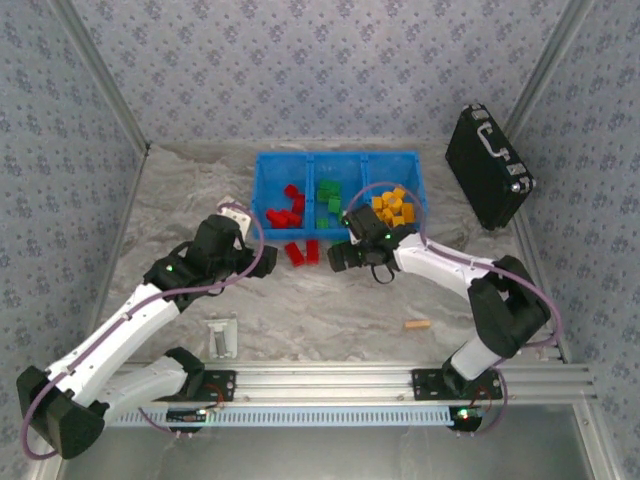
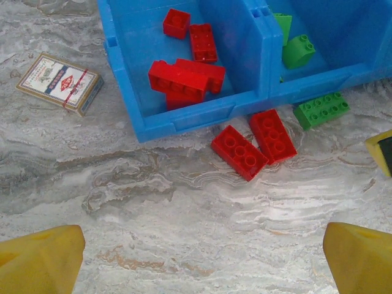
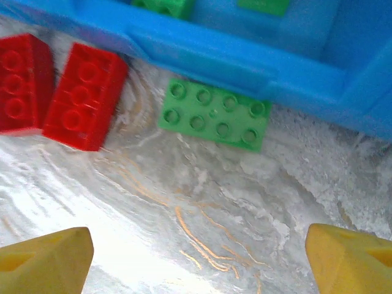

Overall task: Sort the legos into containers by color
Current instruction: Pick up the lego from the center of the table, then place the lego in the container, then pick up the lego from the center of the table.

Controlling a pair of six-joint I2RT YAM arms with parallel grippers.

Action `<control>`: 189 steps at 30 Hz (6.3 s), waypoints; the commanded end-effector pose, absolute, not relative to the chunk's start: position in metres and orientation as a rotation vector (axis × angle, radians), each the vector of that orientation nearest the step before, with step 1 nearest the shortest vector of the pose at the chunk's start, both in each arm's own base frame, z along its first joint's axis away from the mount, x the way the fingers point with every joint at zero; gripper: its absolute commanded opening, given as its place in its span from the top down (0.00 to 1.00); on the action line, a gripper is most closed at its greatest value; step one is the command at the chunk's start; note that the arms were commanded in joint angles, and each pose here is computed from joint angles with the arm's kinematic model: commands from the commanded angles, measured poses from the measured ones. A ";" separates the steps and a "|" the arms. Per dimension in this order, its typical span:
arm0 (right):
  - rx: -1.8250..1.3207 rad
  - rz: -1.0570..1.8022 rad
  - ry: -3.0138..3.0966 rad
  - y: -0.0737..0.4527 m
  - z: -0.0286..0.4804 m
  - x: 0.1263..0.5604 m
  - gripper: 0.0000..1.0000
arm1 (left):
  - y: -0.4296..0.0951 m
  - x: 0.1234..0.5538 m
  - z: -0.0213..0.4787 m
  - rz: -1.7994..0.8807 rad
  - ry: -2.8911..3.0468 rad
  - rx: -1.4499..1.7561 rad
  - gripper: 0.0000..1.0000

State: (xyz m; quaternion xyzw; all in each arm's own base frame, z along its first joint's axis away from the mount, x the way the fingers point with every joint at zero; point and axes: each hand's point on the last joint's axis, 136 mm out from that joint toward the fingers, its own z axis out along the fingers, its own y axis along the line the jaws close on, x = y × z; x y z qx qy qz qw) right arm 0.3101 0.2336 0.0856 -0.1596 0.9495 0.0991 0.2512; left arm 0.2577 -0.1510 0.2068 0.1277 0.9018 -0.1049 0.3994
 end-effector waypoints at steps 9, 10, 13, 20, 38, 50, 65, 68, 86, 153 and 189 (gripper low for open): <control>-0.289 0.111 2.575 0.239 0.052 0.339 0.06 | -0.145 0.260 0.228 -0.229 2.208 0.329 0.00; -0.275 0.113 2.574 0.241 0.049 0.342 0.06 | -0.144 0.260 0.227 -0.221 2.210 0.332 0.00; -0.222 0.099 2.559 0.243 0.042 0.348 0.05 | -0.144 0.261 0.226 -0.205 2.213 0.352 0.00; -0.189 0.128 2.551 0.254 0.032 0.358 0.05 | -0.148 0.265 0.219 -0.176 2.230 0.414 0.00; -0.104 0.104 2.585 0.256 0.016 0.376 0.15 | -0.146 0.272 0.211 -0.169 2.239 0.413 0.00; -0.151 0.125 2.571 0.267 0.025 0.378 0.36 | -0.144 0.269 0.213 -0.174 2.235 0.410 0.00; -0.221 0.082 2.538 0.260 0.064 0.350 0.41 | -0.143 0.260 0.224 -0.225 2.205 0.402 0.00; -0.232 0.089 2.501 0.260 0.087 0.347 0.42 | -0.144 0.261 0.225 -0.234 2.203 0.403 0.00; -0.219 0.135 2.350 0.265 0.134 0.428 0.43 | -0.144 0.257 0.227 -0.246 2.200 0.411 0.00; -0.362 0.150 2.520 0.306 0.096 0.317 0.35 | -0.127 0.227 0.255 -0.323 2.147 0.332 0.00; -0.341 0.235 2.614 0.337 0.036 0.377 0.36 | -0.119 0.224 0.244 -0.230 2.198 0.363 0.00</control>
